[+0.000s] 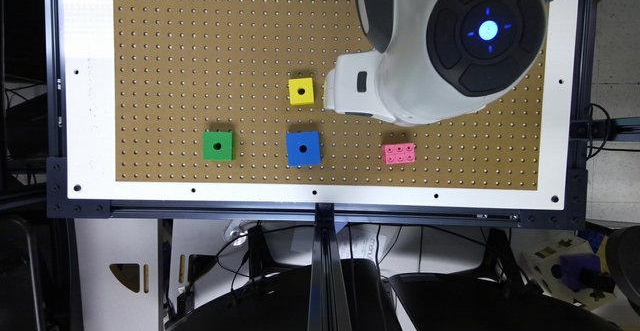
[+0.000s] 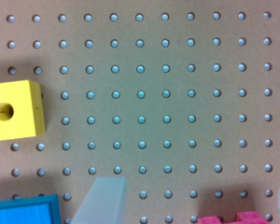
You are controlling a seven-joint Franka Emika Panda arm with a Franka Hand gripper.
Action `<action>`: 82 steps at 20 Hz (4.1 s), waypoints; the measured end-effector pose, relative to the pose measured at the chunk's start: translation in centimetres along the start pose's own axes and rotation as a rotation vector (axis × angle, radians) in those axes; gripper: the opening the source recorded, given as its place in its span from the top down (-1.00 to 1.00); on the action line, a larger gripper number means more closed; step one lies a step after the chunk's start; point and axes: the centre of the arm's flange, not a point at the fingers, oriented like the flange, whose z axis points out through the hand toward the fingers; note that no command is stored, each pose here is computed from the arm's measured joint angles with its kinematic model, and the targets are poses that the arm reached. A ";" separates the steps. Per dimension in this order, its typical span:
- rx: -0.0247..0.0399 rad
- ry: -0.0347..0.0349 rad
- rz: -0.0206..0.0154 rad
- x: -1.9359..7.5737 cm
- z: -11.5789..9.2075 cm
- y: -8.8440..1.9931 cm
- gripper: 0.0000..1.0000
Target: Pick up pink block.
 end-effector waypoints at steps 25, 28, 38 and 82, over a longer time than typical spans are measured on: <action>0.0281 -0.0107 -0.0343 0.30 1.9 -5.0 -1.00; 0.0246 -0.0157 -0.0336 0.35 3.4 -5.0 -1.00; 0.0527 -0.0045 -0.0307 1.57 4.1 -6.9 -1.00; 0.0518 -0.0273 -0.0410 1.41 13.6 -9.2 1.00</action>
